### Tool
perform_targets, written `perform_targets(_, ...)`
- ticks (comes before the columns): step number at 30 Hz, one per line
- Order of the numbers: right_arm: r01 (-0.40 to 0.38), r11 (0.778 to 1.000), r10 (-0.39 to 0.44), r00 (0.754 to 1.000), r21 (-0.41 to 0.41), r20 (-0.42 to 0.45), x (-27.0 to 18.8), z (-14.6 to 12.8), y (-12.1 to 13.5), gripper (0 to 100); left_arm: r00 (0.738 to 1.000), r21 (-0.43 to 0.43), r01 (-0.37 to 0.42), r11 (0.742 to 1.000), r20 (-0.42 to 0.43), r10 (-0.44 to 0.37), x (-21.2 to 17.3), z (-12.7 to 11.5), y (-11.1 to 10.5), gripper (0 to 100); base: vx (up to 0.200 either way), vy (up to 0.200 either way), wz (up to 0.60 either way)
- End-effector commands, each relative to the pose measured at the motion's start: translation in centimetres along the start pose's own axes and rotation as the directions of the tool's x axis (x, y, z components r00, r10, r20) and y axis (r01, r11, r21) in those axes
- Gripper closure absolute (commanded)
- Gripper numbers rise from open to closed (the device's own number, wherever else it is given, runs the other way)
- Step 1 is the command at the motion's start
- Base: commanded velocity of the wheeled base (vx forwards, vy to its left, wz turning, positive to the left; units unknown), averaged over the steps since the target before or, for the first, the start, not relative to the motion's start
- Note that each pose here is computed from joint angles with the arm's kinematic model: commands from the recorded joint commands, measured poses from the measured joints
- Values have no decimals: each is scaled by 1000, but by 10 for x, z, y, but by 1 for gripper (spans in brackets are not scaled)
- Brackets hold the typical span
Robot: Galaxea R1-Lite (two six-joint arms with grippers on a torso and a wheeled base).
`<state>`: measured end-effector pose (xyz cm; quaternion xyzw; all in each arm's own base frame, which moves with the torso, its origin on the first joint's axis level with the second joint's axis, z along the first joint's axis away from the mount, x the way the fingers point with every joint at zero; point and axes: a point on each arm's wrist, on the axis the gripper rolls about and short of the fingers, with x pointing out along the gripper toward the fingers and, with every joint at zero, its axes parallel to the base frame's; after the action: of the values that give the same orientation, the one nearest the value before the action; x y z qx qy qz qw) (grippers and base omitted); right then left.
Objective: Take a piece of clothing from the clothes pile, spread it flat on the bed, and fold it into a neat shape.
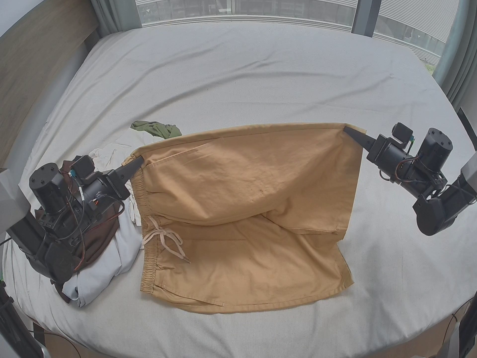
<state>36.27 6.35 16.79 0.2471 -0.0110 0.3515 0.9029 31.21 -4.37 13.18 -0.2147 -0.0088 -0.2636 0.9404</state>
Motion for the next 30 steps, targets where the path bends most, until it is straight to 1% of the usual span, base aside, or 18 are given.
perform_targets(1,6,1000,-6,1000,6,-8,10,-4,-10,100,1000,-12,-18,1000,-8,18,9,-7,10,100,0,0,0)
perform_targets(5,10,1000,-10,1000,11,-15,19,-3,-16,100,1000,-22,-18,1000,8,18,18,-7,14,100,0,0,0)
perform_targets(9,13,1000,-13,1000,12,-16,30,2,-21,100,998,-27,-49,998,49,51,28,-5,20,100,0,0,0)
perform_targets(14,24,999,-23,999,23,-30,43,5,-27,100,996,-24,-57,998,60,59,37,-8,28,100,0,0,0)
perform_targets(20,35,999,-33,998,35,-45,59,4,-38,100,990,-24,-104,994,95,106,48,-11,41,100,0,0,0)
perform_targets(30,43,998,-41,998,39,-53,73,-8,-56,100,989,-27,-116,993,91,118,55,-18,51,100,0,0,0)
